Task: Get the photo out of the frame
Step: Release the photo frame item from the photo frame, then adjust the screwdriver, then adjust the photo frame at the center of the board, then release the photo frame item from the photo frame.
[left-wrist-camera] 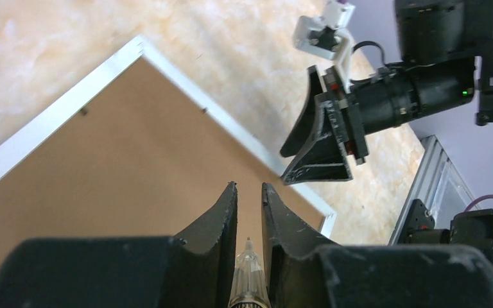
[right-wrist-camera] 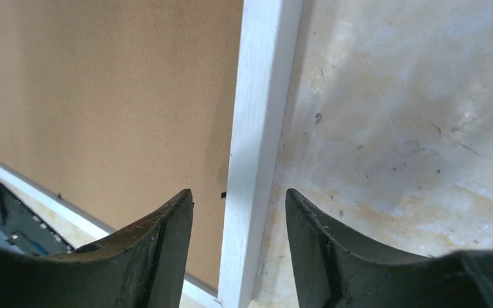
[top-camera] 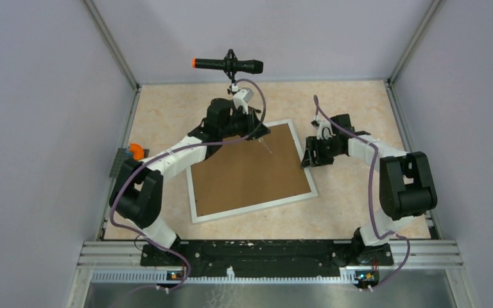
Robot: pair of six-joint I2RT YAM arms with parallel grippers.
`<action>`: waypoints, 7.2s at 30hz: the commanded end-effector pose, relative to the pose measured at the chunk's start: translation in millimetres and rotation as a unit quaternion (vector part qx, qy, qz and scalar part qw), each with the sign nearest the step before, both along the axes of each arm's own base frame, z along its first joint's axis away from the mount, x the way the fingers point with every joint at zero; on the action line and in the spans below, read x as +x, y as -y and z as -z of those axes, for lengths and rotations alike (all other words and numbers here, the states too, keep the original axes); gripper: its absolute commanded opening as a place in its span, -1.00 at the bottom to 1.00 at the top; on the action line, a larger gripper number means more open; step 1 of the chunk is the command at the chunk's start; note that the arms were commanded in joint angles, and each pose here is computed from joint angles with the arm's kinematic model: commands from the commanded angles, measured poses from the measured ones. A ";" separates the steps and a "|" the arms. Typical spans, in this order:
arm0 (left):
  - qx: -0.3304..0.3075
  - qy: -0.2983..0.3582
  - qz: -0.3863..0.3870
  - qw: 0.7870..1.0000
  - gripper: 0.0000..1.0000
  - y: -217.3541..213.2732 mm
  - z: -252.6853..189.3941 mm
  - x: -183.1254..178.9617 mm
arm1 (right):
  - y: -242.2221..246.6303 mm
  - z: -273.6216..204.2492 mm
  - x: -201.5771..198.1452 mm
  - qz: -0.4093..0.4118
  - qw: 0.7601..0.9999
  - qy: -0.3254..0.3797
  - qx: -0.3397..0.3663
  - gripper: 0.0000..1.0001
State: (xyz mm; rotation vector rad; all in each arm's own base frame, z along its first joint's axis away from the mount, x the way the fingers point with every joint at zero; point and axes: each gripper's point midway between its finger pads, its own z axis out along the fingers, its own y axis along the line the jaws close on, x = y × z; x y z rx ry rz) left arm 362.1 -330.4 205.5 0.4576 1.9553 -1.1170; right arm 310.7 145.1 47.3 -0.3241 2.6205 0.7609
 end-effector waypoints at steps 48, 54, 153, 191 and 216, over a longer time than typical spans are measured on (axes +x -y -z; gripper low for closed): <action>-0.136 -0.001 0.175 0.975 -1.00 -31.2 -80.5 -87.5 | -118.7 -206.0 -51.6 -0.290 0.903 0.163 0.270 0.65; -0.177 -0.004 0.179 0.968 -1.00 -31.0 -92.7 -89.3 | -142.7 -213.0 -78.2 -0.304 0.888 0.118 0.324 0.52; -0.012 0.033 0.252 0.967 -1.00 -16.3 18.6 -96.9 | 19.8 31.5 -25.0 -0.131 0.975 0.067 -0.166 -0.53; -0.061 0.027 0.315 0.947 -1.00 76.7 50.9 -82.7 | 26.1 29.9 67.8 -0.370 0.907 0.164 -0.114 -0.92; -0.087 -0.051 0.281 0.954 -1.00 77.7 90.1 -41.1 | 17.9 19.3 63.7 -0.347 0.921 0.170 -0.056 -0.94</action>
